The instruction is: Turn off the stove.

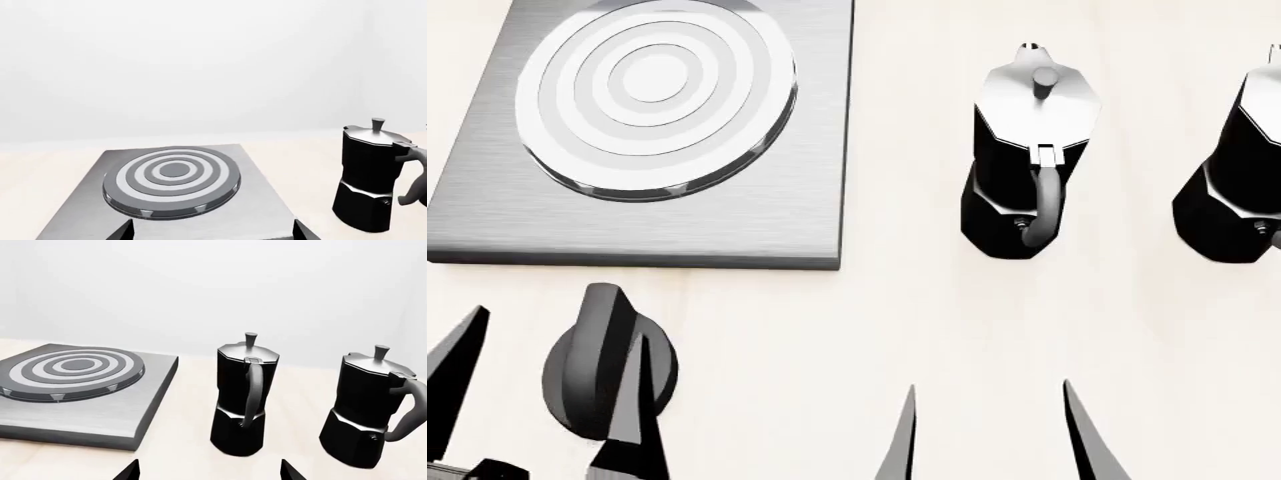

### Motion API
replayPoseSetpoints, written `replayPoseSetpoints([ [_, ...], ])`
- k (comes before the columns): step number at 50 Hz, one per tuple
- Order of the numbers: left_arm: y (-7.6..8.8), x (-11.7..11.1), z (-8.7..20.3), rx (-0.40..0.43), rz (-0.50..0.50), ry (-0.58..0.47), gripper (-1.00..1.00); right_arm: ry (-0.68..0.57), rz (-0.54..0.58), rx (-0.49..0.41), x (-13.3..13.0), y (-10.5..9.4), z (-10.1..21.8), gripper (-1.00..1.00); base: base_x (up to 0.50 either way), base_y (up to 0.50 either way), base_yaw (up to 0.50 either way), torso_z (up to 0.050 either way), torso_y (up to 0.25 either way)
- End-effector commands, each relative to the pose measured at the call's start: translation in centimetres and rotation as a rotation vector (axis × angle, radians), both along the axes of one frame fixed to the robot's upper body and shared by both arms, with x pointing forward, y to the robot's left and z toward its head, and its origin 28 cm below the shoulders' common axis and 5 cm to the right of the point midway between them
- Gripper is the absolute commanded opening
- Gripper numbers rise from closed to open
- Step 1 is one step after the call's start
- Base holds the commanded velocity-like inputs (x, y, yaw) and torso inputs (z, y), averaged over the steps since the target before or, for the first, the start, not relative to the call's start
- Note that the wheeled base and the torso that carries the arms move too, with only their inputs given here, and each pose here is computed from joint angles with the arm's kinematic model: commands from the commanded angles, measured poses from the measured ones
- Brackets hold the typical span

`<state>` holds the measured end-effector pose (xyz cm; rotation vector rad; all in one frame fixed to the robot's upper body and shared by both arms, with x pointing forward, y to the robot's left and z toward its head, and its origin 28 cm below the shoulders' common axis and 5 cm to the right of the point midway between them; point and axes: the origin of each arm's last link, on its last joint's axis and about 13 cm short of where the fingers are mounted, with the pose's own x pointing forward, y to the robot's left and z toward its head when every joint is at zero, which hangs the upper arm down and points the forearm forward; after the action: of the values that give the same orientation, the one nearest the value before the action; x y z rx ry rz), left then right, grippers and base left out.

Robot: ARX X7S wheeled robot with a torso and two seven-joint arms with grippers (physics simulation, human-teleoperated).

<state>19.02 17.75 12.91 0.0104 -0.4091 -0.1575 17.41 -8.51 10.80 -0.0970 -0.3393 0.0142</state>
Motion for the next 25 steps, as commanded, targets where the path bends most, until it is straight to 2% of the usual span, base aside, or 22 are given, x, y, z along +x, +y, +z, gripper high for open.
replayPoseSetpoints([
  [1, -0.1, 1.1, -1.0, 0.011, 0.047, 0.019, 1.00, 0.002, 0.002, -0.001, 0.0, 0.0, 0.0, 1.00, 0.00, 0.00, 0.00, 0.000, 0.000],
  [25, 0.1, 2.6, -3.0, 0.027, 0.109, 0.077, 1.00, 0.004, 0.006, 0.004, 0.0, 0.0, -0.1, 1.00, 0.00, 0.00, 0.00, 0.000, 0.000],
])
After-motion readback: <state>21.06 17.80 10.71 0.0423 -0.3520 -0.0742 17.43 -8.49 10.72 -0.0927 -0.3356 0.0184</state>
